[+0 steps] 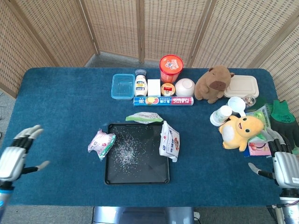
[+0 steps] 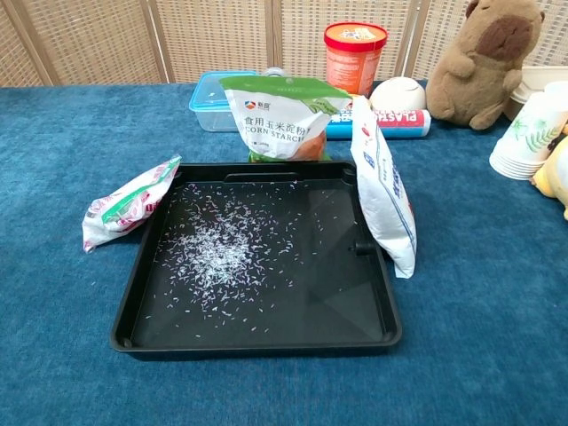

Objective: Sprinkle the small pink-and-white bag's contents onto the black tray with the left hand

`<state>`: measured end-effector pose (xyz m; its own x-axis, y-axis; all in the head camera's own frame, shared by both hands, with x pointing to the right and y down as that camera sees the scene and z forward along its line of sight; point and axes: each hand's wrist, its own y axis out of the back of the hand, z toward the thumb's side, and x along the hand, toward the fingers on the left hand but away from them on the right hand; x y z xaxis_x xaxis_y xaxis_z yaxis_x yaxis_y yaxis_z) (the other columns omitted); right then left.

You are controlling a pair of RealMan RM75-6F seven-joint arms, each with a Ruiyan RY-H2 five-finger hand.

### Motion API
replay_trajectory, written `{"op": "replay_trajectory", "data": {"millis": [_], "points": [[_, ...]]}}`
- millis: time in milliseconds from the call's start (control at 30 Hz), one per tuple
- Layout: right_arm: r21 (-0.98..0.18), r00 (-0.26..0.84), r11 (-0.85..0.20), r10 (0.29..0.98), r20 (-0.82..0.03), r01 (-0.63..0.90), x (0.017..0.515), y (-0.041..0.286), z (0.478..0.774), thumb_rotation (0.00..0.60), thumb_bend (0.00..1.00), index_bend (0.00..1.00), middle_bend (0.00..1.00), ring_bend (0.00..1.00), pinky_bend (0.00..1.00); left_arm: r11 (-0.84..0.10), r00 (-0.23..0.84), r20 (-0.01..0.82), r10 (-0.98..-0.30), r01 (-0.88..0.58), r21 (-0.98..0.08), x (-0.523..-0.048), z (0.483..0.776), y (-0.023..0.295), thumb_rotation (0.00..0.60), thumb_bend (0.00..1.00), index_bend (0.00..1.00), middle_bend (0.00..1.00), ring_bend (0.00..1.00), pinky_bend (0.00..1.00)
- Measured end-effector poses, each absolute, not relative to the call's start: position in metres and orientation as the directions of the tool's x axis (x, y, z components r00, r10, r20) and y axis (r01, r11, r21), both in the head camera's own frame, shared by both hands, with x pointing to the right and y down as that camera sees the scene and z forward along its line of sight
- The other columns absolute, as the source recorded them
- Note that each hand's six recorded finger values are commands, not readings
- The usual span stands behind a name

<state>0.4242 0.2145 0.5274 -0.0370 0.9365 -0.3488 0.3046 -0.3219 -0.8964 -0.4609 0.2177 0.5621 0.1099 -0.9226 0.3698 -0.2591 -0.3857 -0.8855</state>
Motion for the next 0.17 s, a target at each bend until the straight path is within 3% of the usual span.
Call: {"op": "replay_trajectory", "data": {"millis": [167], "points": [[-0.906, -0.043, -0.313, 0.940, -0.339, 0.286, 0.423, 0.215, 0.528, 0.600, 0.09, 0.05, 0.01, 0.01, 0.00, -0.375, -0.018, 0.382, -0.924, -0.143, -0.916, -0.490, 0.549, 0.230, 0.600, 0.00, 0.00, 0.00, 0.01, 0.09]]}}
